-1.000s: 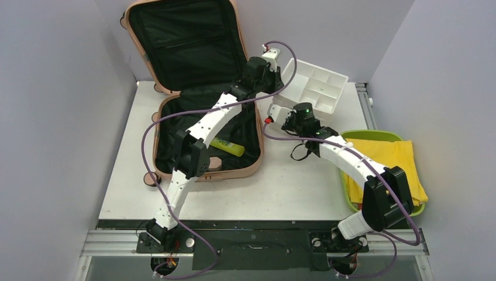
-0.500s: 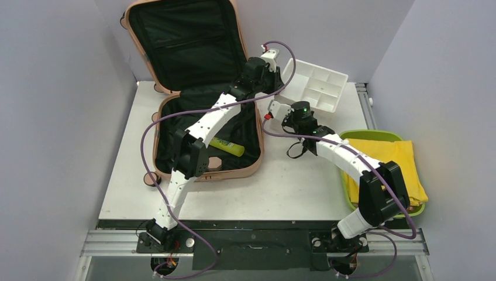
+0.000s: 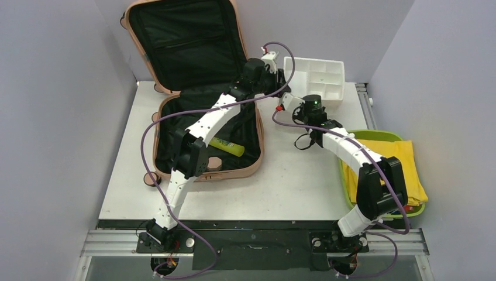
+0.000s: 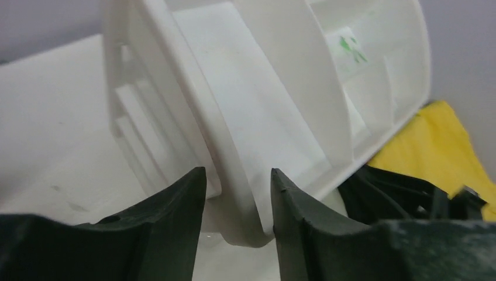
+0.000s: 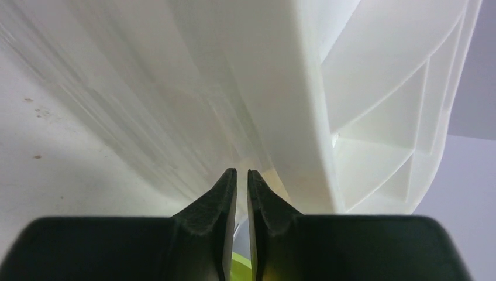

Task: Open, take out, and arrange the luggage
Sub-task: Close the drawer of the storage box.

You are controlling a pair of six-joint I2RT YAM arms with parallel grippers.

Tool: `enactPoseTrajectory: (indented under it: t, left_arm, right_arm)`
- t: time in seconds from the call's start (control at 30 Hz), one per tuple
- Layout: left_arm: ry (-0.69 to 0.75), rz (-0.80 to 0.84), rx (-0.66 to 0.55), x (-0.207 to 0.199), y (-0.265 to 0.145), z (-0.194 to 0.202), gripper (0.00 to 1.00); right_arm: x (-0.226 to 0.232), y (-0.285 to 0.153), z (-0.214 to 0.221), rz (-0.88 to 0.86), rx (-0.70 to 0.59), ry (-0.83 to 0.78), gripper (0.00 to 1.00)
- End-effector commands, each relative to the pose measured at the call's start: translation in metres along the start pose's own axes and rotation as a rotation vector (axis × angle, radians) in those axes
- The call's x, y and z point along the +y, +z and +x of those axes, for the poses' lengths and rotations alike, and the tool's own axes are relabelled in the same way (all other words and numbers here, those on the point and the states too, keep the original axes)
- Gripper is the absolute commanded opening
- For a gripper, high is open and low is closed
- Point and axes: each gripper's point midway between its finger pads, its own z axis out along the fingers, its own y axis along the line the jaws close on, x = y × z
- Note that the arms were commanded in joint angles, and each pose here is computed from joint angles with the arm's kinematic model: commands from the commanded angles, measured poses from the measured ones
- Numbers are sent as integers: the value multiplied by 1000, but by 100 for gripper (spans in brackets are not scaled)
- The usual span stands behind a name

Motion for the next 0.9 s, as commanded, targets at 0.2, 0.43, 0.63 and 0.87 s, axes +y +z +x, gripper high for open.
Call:
enactPoseTrajectory:
  t: [0.2,0.43,0.63,0.87]
  left_arm:
    - [-128,282,97,-44,-37,-12,97]
    - [-199,310,60,-13,-58,-35,96]
    - [-280,375,92,18,-72,-26,96]
    - [-251,514,129,5,-94,-5,96]
  right_arm:
    - [-18,-27,-14,-131,-208,242,25]
    - [-3,-68,-10,-327,-309,476,33]
    - [-25,-107,23,-350,-382,733,35]
    - [-64,-91,76,-227,-302,1128,37]
